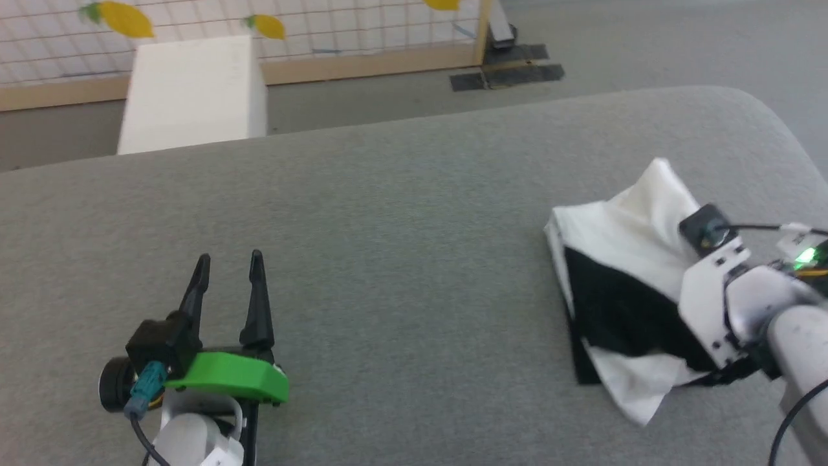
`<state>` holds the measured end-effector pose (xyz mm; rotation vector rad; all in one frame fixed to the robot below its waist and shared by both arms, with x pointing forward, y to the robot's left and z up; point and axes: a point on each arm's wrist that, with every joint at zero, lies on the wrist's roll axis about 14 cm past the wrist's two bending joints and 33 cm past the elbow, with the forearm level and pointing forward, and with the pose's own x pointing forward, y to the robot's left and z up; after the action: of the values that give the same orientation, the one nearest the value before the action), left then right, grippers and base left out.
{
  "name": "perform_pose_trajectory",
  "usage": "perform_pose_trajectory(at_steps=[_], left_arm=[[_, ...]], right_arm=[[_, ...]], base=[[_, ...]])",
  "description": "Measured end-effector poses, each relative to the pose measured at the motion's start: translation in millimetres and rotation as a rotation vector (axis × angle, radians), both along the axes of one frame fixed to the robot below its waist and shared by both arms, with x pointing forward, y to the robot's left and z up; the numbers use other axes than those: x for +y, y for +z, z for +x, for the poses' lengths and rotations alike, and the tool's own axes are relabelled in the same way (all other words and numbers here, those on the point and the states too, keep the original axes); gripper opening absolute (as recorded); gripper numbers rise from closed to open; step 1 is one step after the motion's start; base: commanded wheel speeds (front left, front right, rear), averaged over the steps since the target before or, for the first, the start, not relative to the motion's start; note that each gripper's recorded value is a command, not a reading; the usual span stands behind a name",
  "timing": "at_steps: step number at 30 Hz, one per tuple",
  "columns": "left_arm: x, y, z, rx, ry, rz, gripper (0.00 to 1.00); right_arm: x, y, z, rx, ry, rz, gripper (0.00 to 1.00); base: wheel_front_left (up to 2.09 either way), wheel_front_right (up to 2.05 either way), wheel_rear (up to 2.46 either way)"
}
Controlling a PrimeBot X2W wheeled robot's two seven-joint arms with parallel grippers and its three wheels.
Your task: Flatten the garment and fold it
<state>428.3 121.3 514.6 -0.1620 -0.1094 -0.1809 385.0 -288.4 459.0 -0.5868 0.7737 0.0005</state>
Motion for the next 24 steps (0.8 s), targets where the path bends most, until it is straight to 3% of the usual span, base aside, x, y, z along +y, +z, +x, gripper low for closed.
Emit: perform_pose_trajectory(at_steps=[10,24], left_arm=[[-63,-7,52,-0.023,-0.183,0.031,1.0],[-65,-72,90,0.104,-0.214,0.072,1.0]], right_arm=[[-113,19,7,-0.055,-0.197,-0.163,0.0],[-186,1,31,-0.07,-0.337,-0.289,0.0]], base=[[0.0,0.0,0.0],[0.0,0.0,0.0]])
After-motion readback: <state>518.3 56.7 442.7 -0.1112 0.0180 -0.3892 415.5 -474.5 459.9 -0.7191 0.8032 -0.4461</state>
